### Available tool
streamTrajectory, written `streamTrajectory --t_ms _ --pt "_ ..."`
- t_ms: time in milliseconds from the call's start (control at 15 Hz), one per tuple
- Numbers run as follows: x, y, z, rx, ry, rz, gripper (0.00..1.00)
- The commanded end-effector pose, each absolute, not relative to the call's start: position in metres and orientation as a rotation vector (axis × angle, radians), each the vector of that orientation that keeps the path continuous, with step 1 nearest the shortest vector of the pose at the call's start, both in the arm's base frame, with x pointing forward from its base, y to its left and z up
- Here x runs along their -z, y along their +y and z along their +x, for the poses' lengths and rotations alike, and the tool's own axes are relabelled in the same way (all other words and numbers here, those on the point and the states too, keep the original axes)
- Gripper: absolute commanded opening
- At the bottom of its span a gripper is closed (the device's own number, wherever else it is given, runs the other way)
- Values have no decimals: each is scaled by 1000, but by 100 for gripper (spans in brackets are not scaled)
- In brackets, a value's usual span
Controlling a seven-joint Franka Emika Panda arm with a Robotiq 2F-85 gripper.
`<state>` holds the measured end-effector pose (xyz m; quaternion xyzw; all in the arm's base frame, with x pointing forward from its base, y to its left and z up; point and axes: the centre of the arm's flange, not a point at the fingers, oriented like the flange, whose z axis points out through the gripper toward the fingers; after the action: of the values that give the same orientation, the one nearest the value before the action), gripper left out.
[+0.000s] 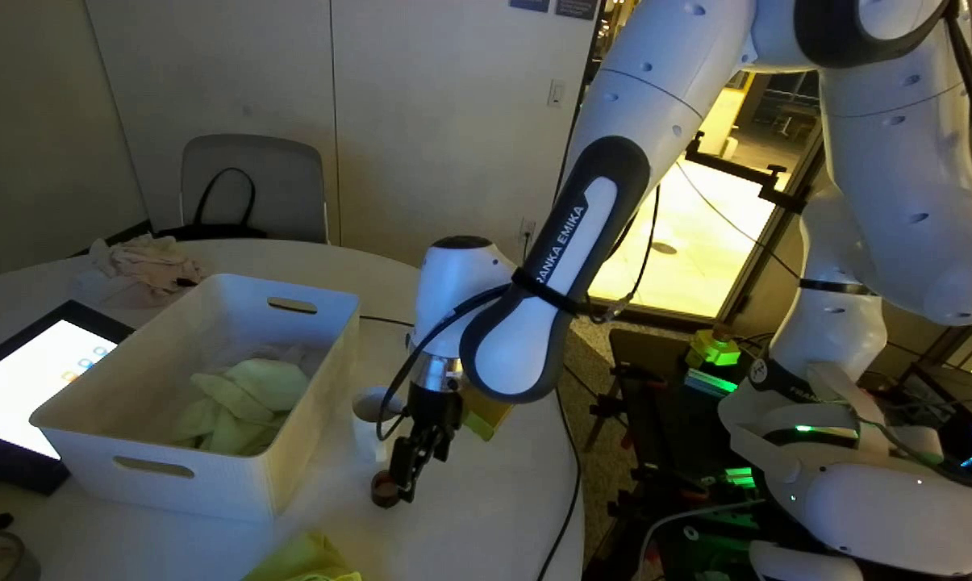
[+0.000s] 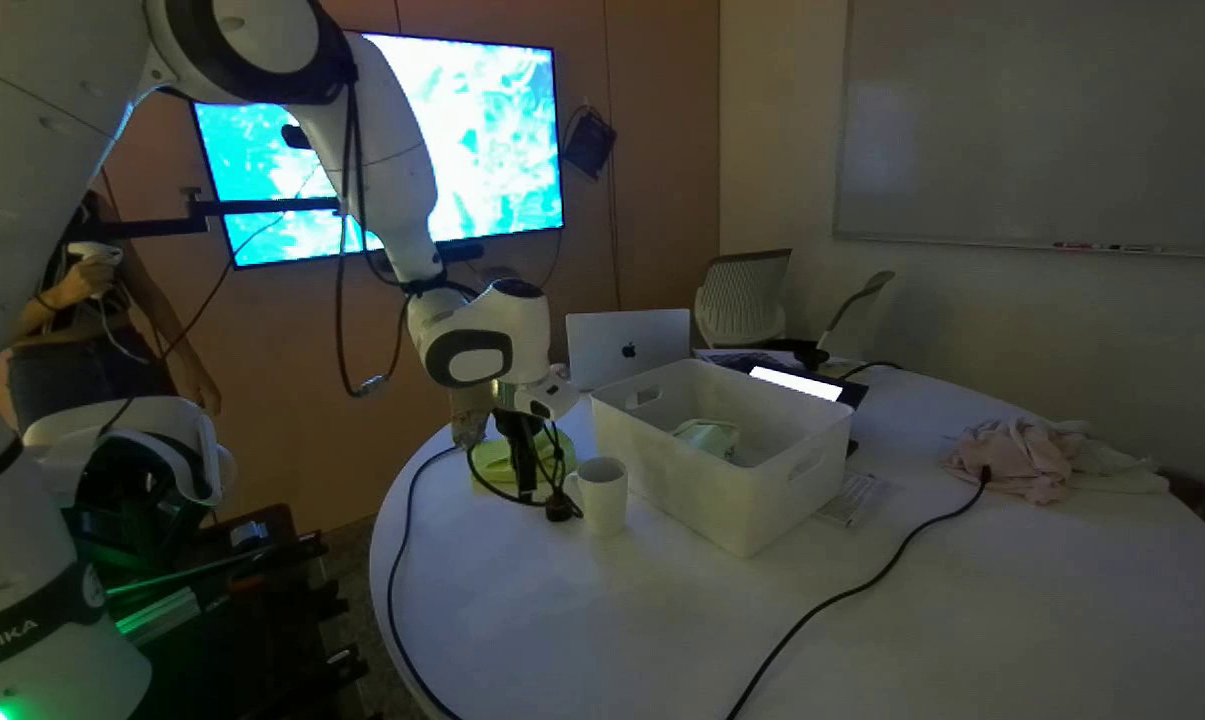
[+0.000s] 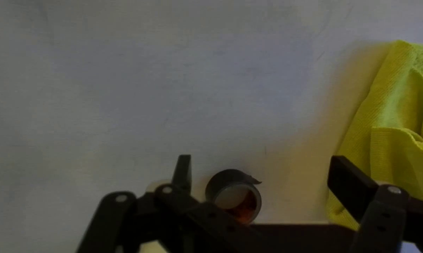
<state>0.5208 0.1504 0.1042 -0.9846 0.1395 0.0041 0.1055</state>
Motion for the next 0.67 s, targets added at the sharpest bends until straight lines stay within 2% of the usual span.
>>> streamTrajectory --t_ms 0,600 --pt "-98 167 531 91 474 -2890 100" --pt "-92 162 530 157 575 -2938 100"
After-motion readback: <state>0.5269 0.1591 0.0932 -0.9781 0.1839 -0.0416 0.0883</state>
